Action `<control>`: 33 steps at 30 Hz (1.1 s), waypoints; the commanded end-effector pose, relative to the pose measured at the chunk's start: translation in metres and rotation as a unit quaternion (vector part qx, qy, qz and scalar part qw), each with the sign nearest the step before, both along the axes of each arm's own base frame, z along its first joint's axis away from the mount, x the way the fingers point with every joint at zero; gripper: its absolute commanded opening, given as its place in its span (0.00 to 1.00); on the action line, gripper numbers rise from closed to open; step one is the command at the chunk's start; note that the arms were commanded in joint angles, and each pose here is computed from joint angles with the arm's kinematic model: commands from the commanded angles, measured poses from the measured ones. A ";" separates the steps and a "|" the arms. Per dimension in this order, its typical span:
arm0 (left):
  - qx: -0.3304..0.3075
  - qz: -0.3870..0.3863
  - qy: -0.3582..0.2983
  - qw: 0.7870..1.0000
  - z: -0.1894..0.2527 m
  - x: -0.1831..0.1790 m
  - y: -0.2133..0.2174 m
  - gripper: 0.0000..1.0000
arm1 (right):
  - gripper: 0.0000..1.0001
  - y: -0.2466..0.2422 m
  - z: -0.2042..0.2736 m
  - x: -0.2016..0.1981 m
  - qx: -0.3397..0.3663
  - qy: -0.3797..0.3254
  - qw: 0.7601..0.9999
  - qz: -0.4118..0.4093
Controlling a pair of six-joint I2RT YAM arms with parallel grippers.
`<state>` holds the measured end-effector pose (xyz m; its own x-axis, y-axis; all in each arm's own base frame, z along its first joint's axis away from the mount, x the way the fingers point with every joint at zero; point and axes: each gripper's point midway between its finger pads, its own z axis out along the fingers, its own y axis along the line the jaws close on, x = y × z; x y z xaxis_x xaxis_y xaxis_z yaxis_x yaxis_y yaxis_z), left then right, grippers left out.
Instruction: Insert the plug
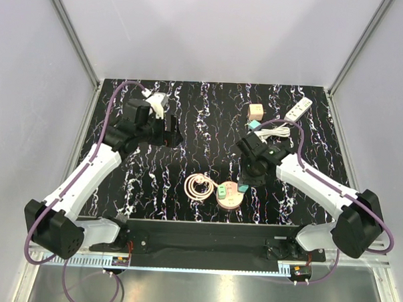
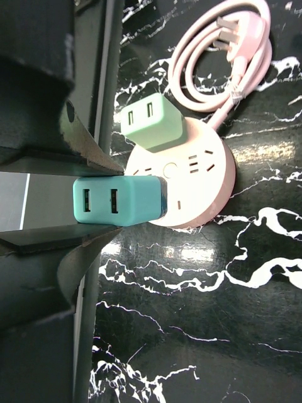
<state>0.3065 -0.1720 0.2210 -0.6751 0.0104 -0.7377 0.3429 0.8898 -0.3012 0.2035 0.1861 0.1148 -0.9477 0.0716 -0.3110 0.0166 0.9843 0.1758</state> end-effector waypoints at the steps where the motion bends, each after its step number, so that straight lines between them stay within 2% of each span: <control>1: 0.001 0.008 -0.033 0.999 0.013 0.002 0.006 0.99 | 0.00 0.003 -0.007 0.005 -0.003 -0.021 1.000 -0.021; 13: -0.001 0.007 -0.031 1.000 0.012 0.002 0.005 0.99 | 0.00 0.007 -0.019 0.006 -0.010 -0.033 0.999 0.003; 33: -0.001 0.009 -0.032 0.999 0.012 0.002 0.005 0.99 | 0.00 0.002 -0.042 0.002 -0.067 0.023 0.997 0.030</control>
